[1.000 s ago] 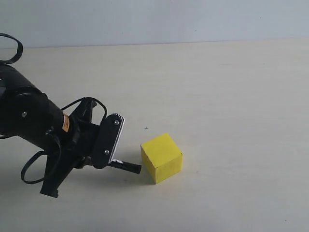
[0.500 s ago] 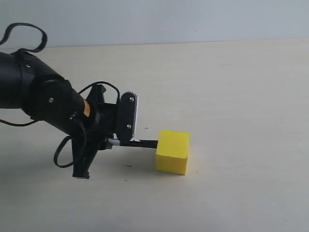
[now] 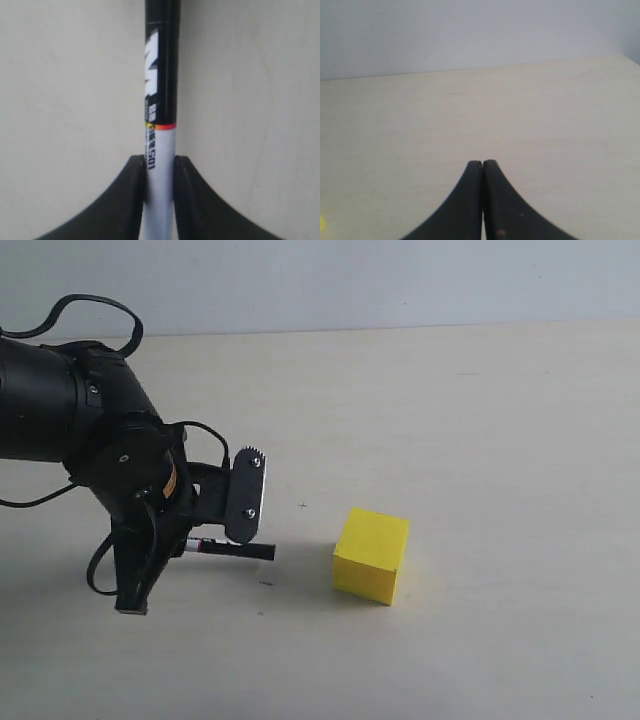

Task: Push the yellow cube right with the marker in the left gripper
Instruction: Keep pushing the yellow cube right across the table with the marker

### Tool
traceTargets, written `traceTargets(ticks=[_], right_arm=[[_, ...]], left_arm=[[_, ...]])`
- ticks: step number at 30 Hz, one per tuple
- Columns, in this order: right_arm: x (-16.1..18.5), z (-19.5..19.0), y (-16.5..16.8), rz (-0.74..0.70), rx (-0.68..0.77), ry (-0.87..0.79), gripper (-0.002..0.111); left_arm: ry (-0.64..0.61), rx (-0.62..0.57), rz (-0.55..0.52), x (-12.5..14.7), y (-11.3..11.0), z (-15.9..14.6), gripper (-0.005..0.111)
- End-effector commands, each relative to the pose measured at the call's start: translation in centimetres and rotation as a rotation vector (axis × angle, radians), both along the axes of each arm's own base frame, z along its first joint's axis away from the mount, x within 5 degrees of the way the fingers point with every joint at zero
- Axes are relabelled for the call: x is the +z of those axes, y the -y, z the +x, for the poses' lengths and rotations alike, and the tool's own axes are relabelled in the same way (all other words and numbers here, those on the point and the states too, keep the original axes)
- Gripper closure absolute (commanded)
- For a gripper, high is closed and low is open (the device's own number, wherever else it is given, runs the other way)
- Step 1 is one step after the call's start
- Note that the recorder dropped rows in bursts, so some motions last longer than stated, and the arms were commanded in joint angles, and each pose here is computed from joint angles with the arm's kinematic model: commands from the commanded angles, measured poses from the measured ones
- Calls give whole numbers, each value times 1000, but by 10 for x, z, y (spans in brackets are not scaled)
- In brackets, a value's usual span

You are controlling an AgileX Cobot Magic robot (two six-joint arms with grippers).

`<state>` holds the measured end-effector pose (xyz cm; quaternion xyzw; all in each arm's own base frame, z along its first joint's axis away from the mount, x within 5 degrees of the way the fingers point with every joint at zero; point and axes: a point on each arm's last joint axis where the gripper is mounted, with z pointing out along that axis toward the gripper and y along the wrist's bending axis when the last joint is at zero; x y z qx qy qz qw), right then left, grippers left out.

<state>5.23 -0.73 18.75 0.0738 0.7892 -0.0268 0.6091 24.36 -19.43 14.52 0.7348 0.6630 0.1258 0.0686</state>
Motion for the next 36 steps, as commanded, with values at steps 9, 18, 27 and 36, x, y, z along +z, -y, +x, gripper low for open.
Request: traceTargets(ticks=[9,18,27,36], right_arm=[[-1,0,0,-3,2,6,108],[-1,0,0,-2,2,4,108],[-1,0,0,-2,2,4,108],[-1,0,0,-2,2,4,108]], left_arm=[[16,-26,-55,-8,60,-15,107],[4,85,60,-2,42,-12,107],[37,118,-31,-2,60,-24,107],[73,33,-110,16,100,-45,107]])
